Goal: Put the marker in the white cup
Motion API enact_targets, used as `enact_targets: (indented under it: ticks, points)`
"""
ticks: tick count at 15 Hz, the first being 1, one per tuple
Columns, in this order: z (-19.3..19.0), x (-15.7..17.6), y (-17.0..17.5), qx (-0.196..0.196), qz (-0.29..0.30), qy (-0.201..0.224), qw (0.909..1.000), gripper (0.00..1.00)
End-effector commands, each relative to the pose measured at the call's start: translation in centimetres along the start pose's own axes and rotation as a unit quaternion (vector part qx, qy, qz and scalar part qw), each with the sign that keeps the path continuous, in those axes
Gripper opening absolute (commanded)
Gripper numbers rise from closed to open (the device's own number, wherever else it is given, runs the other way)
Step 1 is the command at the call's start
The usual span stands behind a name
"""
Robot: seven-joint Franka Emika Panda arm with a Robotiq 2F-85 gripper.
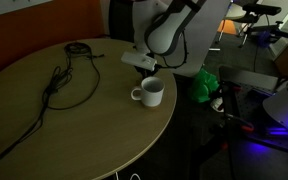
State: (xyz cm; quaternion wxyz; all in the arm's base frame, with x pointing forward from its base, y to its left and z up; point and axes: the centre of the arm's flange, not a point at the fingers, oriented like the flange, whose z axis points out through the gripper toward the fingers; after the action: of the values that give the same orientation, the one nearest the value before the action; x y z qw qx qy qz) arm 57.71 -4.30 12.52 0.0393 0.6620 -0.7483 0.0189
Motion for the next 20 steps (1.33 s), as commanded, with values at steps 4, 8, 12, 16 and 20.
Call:
enact_targets:
  ticks: [4, 8, 12, 16, 20]
  points:
    - [-5.1, -0.5, -0.5, 0.058, -0.040, 0.025, 0.9972, 0.05]
    - [-11.1, -0.7, 0.1, 0.078, -0.118, 0.051, 0.9886, 0.05]
    - [-15.6, -1.0, 1.6, 0.114, -0.214, 0.100, 0.9651, 0.05]
    - [-17.2, -2.8, 4.9, 0.120, -0.305, 0.113, 0.9379, 0.05]
    - [-17.4, -5.8, 7.6, 0.127, -0.344, 0.094, 0.9256, 0.05]
